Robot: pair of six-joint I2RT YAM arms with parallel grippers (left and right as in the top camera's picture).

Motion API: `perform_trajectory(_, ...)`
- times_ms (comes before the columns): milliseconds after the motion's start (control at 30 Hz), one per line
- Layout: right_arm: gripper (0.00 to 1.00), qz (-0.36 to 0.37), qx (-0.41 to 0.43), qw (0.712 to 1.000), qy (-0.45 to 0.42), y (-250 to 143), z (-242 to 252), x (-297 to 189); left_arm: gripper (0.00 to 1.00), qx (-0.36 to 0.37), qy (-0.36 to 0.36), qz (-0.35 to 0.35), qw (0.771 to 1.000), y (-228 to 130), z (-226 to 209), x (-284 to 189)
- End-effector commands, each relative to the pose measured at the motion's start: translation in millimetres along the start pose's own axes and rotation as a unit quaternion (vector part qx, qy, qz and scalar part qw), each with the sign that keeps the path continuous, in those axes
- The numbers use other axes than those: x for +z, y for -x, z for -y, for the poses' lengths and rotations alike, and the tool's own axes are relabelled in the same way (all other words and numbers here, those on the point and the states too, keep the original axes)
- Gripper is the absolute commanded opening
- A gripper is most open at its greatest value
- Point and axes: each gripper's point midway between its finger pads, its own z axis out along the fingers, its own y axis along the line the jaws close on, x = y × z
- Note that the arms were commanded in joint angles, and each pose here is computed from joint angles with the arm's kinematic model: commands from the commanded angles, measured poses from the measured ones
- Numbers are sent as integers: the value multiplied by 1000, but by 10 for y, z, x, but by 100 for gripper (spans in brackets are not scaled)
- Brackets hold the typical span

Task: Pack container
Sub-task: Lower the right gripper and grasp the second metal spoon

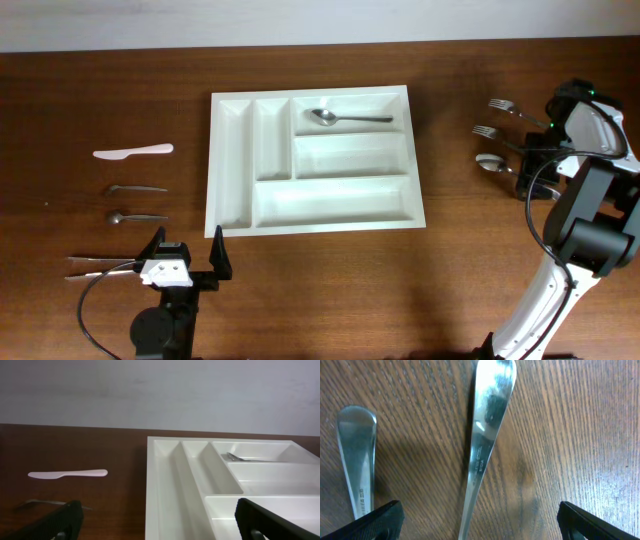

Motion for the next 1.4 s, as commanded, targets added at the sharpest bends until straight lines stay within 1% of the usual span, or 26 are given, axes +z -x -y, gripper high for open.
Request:
perform_trajectory(0,99,13,-17,1000,-14,-65,39,116,99,8,1,1,1000,-13,-3,0)
perform_trajectory(233,99,11,-22,1000,-7,-132,7,116,99,8,1,1,1000,-13,-3,0)
perform_trajectory(633,99,9,-22,999,-21,-144,31,242,99,8,1,1,1000,-13,-3,0)
perform_trajectory(1033,100,6,-23,1000,-19,-153,22,245,99,8,1,1,1000,-13,-3,0)
perform_trajectory(1233,82,-3,-22,1000,-19,-184,23,245,99,8,1,1,1000,-12,-3,0)
perform_trajectory(1267,75,-6,-22,1000,-19,-193,23,247,99,8,1,1,1000,-12,-3,0)
perform_trajectory(1300,65,-7,-22,1000,-19,-198,23,245,99,8,1,1,1000,-13,-3,0)
perform_trajectory(1367,60,-8,-22,1000,-19,-200,24,245,99,8,1,1,1000,-13,-3,0)
